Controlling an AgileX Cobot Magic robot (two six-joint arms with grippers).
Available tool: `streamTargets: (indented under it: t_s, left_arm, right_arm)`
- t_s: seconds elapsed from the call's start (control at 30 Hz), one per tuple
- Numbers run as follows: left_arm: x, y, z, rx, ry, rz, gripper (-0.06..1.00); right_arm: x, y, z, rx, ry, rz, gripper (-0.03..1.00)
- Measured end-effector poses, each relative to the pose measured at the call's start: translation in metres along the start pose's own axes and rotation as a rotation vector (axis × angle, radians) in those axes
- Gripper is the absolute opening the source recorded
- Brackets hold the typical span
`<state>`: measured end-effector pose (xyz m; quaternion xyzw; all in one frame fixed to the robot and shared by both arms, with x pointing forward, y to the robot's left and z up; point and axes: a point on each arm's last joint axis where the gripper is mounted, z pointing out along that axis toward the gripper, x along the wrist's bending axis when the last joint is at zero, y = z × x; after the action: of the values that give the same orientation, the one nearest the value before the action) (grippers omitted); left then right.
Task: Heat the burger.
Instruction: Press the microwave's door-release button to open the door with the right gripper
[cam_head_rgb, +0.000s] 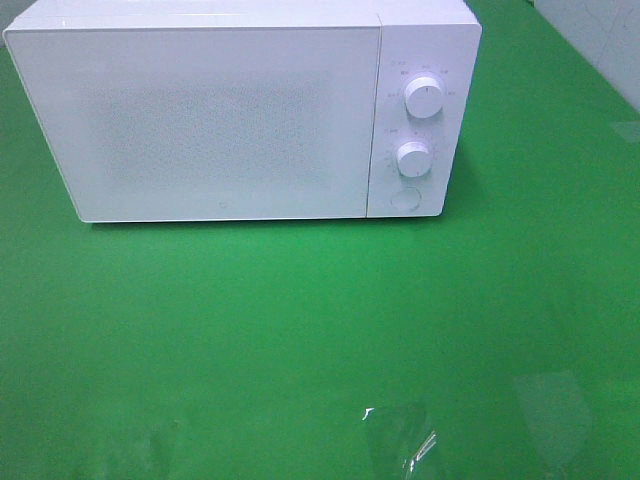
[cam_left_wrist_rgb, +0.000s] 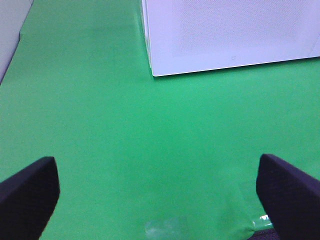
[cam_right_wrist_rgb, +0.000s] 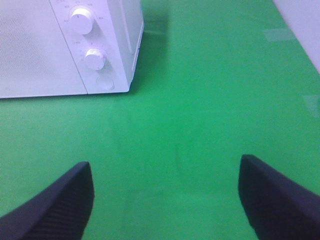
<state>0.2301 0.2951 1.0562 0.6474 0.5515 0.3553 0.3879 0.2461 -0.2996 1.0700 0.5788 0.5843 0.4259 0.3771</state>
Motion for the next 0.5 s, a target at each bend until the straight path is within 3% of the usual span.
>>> streamTargets:
  t_s: [0.17,0.5]
  left_arm:
    - [0.000,0.000,0.000,0.000,0.000,0.000,0.99]
    - [0.000,0.000,0.000,0.000,0.000,0.000,0.99]
  right_arm:
    - [0.000,-0.003,-0.009,-0.062,-0.035,0.014,0.75]
    - [-0.001,-0.014,-0.004,0.017,-0.047,0.018,0.75]
